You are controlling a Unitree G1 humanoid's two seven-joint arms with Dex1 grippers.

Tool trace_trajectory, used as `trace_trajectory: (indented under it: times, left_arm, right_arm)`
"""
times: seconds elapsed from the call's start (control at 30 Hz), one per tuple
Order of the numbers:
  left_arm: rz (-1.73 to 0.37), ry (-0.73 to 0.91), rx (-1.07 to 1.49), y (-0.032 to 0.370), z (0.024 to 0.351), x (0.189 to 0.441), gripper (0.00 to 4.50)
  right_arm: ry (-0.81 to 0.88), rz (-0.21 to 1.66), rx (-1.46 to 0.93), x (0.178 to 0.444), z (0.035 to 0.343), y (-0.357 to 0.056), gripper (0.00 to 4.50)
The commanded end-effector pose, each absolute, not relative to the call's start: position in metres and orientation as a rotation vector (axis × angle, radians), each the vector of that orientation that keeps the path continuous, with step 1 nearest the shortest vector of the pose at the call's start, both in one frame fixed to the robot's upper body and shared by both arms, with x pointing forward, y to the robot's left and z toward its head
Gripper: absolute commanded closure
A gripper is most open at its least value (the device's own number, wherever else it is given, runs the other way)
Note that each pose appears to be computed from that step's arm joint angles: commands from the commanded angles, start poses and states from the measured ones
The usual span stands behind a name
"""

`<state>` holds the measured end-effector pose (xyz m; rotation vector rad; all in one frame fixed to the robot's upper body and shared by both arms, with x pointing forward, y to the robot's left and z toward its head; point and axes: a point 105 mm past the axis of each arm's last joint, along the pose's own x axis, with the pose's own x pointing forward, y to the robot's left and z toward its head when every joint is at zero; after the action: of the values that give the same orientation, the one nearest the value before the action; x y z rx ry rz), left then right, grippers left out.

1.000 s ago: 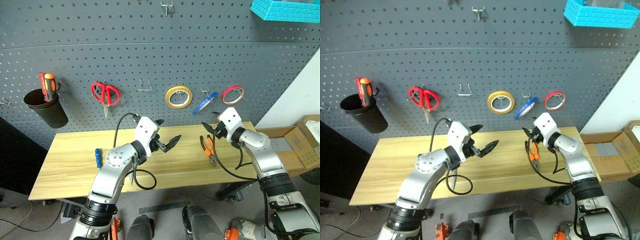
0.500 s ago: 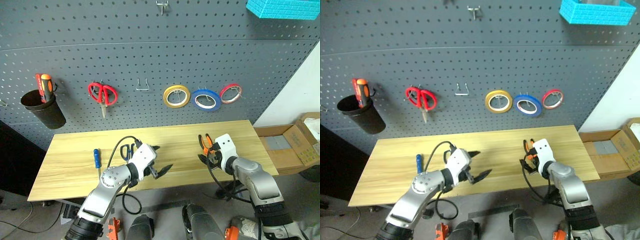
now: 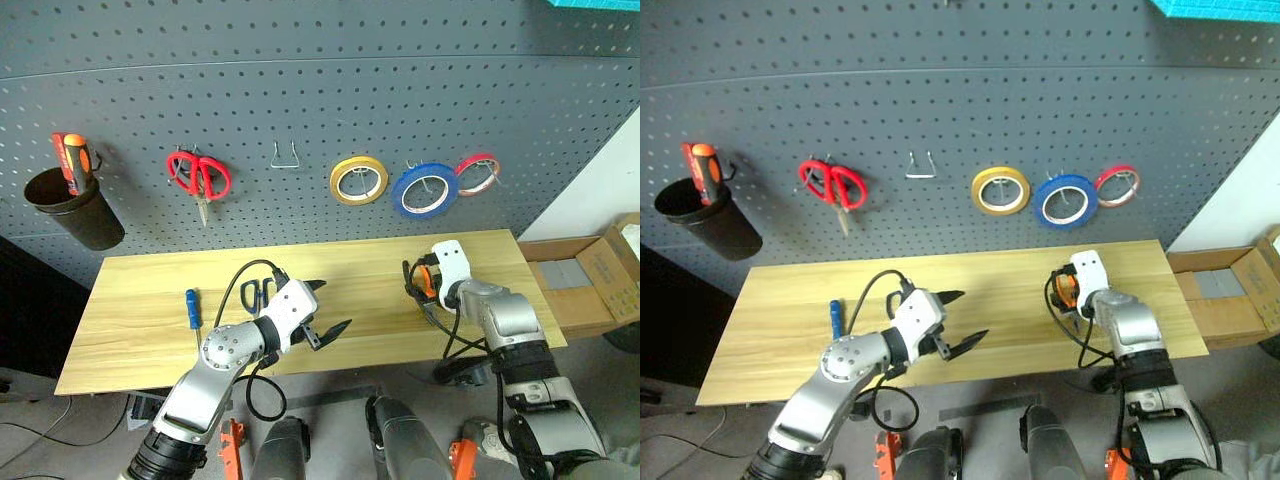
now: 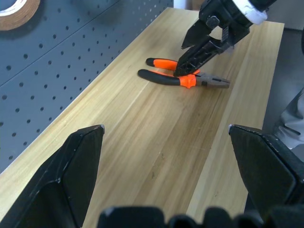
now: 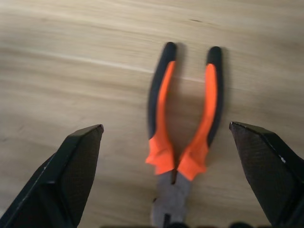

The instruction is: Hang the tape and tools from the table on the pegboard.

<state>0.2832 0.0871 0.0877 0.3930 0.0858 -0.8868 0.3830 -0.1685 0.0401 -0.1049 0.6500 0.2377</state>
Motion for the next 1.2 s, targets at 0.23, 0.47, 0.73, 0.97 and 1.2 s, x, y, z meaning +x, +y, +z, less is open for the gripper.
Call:
trace_trajectory:
  times: [0.23,0.47,0.73,0.97,1.2]
  left_arm:
    - [-0.857,0.073,0.362,0.095,0.100,0.274,0.00]
    - [-0.852,0.102,0.347,0.099,0.100,0.270,0.00]
    - [-0.867,0.131,0.342,0.102,0.099,0.262,0.00]
    - [-0.874,0.128,0.329,0.099,0.100,0.263,0.00]
    - [-0.832,0.095,0.280,0.098,0.103,0.257,0.00]
  right_arm:
    - [0.692,0.166,0.037,0.398,0.039,-0.170,0.05]
    - [0.722,0.188,-0.001,0.402,0.031,-0.168,0.05]
    - [0.731,0.218,-0.040,0.406,0.029,-0.166,0.92]
    - [0.724,0.234,-0.051,0.406,0.031,-0.161,1.79]
    - [0.518,0.503,-0.243,0.392,0.066,-0.137,1.79]
